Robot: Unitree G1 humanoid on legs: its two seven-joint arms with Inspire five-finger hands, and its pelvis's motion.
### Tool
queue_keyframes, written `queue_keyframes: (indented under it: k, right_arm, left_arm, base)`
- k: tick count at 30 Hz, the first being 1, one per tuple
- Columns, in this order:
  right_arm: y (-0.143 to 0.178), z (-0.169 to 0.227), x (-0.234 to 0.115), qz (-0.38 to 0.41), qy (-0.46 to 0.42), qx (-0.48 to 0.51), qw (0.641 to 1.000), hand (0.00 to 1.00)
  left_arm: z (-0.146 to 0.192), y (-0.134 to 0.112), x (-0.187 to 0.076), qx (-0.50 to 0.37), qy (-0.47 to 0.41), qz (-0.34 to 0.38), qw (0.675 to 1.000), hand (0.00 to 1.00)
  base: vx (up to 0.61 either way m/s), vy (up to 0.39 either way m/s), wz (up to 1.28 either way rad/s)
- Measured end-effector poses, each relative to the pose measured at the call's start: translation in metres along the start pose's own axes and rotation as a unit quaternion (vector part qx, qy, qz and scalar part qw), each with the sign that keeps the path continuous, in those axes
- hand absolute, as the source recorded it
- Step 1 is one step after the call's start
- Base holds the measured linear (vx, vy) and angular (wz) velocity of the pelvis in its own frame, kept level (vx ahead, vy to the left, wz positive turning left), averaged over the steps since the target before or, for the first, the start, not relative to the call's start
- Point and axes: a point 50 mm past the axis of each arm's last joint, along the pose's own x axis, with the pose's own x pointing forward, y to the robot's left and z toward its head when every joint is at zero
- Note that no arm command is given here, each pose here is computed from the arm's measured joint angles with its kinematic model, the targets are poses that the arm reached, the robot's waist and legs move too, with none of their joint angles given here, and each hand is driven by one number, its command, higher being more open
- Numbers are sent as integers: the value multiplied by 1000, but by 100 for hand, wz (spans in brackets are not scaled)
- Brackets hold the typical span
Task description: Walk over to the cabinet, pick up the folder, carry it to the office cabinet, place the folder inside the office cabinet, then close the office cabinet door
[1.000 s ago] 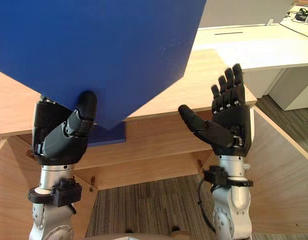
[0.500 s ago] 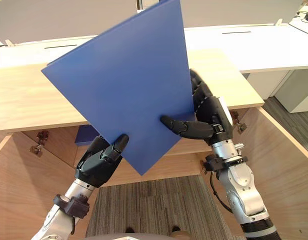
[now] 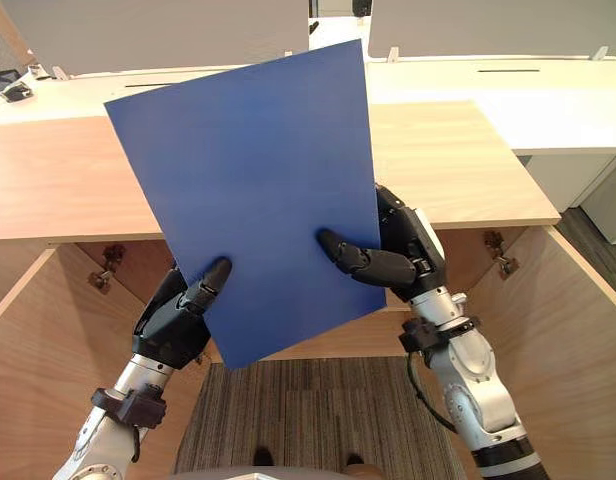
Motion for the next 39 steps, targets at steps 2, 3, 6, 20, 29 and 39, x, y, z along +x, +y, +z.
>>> queue_keyframes:
  k: [2,3,6,20,29,39]
  right_arm:
    - [5,-3,1,-8,-6,8,1000,0]
    - [7,-5,1,-15,-10,11,1000,0]
    - [9,-6,-3,-40,-18,8,999,0]
    - [-11,20,-11,-155,-88,-37,983,0]
    - [57,-36,16,35,27,-23,999,0]
    - [88,-60,76,193,54,-291,935,0]
  left_arm:
    - [3,-2,4,41,-23,6,999,100]
    - [7,-3,6,81,-40,20,996,100]
    - [21,1,7,170,-102,79,977,100]
    - [-57,113,-93,142,85,467,869,100]
    - [-145,132,-147,153,397,434,795,100]
    - [-125,152,-32,227,321,363,845,100]
  base:
    - [-27,-6,7]
    - [-23,-14,15]
    - [-23,-18,12]
    - [-10,-5,3]
    - [-13,-4,-17]
    - [-193,25,-13]
